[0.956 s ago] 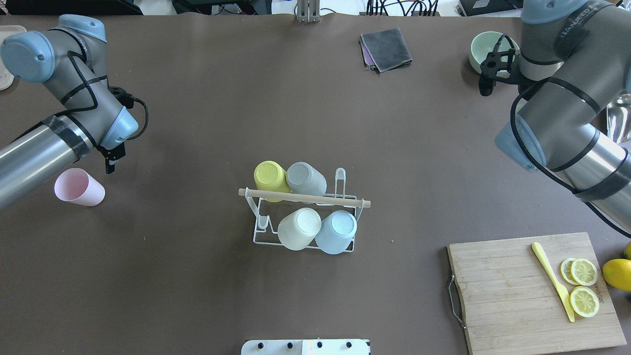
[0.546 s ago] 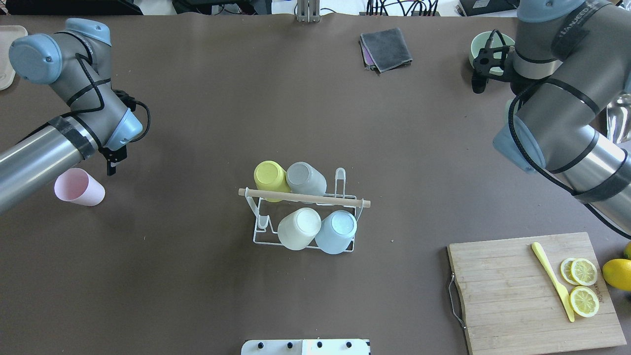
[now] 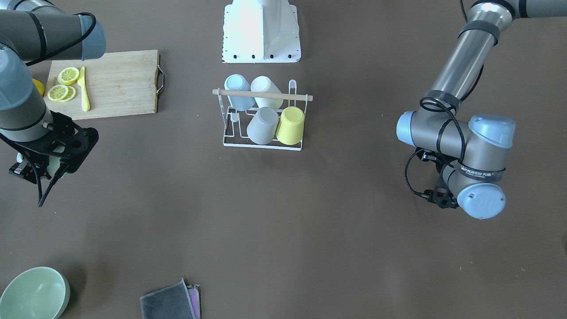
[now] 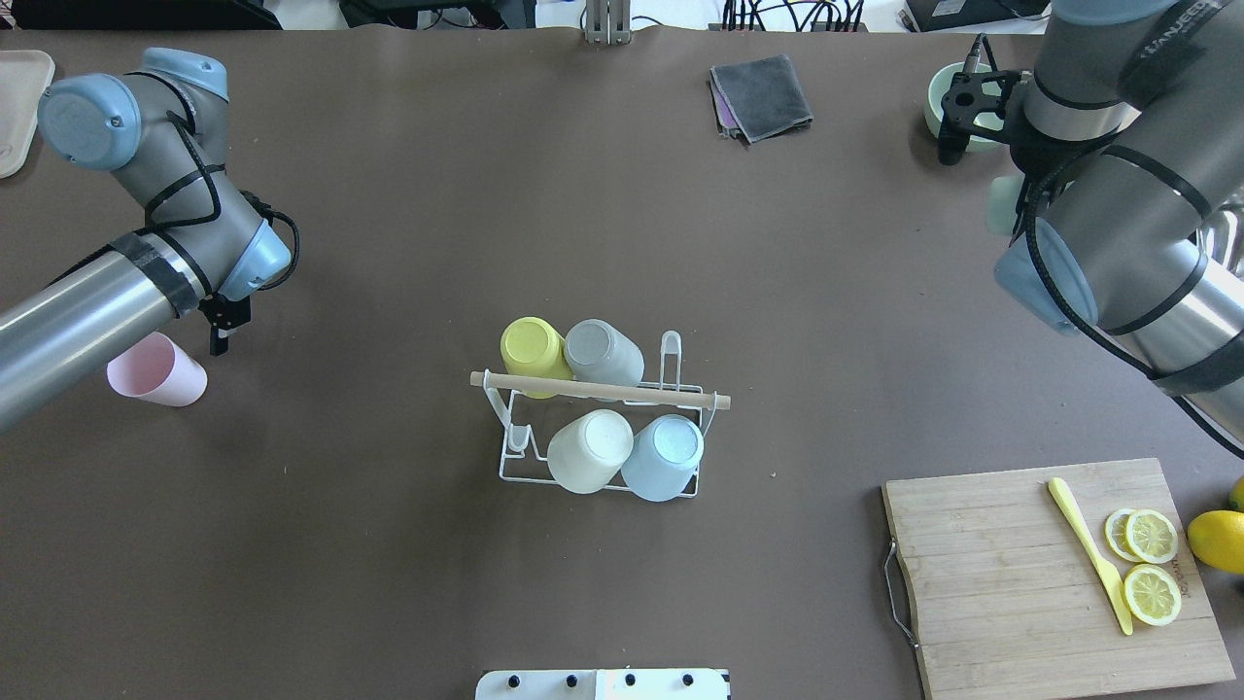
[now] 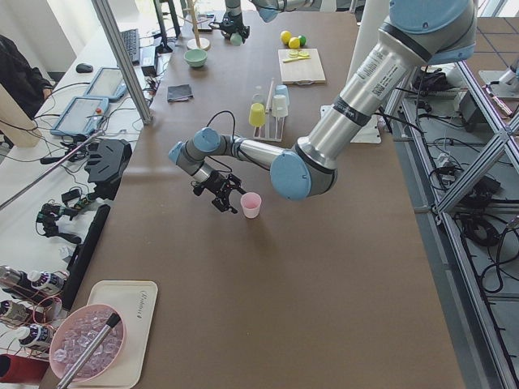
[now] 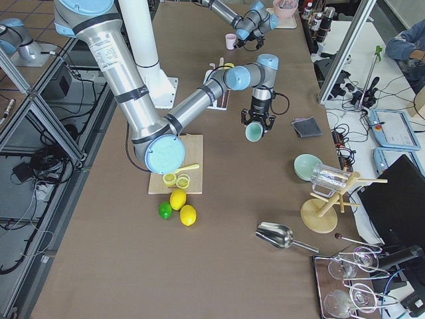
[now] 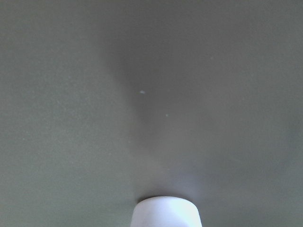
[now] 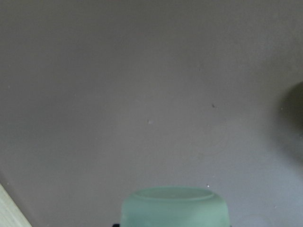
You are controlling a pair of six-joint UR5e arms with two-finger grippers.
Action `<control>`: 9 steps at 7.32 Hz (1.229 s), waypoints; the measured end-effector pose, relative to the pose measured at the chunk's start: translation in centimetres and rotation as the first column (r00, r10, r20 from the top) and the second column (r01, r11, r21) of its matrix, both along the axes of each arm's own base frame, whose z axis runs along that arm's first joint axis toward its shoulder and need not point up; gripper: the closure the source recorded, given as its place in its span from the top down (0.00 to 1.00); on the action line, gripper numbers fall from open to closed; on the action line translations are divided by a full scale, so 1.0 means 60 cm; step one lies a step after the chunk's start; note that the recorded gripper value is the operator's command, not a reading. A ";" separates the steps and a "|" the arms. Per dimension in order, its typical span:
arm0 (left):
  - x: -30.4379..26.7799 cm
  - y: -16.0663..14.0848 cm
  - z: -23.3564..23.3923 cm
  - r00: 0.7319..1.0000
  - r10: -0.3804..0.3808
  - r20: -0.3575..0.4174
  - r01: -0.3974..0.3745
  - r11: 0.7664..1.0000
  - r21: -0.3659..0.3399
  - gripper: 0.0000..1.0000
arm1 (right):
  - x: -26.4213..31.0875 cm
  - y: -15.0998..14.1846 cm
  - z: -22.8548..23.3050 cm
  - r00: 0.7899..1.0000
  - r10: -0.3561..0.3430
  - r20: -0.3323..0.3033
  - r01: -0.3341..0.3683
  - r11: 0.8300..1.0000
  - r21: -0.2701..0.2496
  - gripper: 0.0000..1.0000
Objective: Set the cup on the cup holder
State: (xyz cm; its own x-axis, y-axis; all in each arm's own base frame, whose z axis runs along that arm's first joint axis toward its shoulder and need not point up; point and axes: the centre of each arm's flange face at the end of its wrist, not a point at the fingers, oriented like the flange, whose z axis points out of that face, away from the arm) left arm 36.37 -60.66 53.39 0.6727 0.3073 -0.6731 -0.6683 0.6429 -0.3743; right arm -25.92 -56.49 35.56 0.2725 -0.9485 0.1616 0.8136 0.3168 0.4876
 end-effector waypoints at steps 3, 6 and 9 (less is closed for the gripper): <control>0.010 0.014 0.011 0.998 0.052 0.019 -0.052 0.999 -0.015 0.97 | -0.003 0.003 -0.024 0.980 -0.036 0.198 0.022 0.997 0.073 0.00; 0.013 0.020 0.018 0.996 0.078 0.031 -0.078 0.997 -0.015 0.97 | -0.011 0.017 -0.074 0.908 0.011 0.418 -0.050 0.995 0.081 0.00; 0.016 0.023 0.019 0.996 0.084 0.030 -0.084 0.996 -0.014 0.97 | -0.009 0.040 -0.111 0.785 0.069 0.615 -0.153 0.985 0.084 0.00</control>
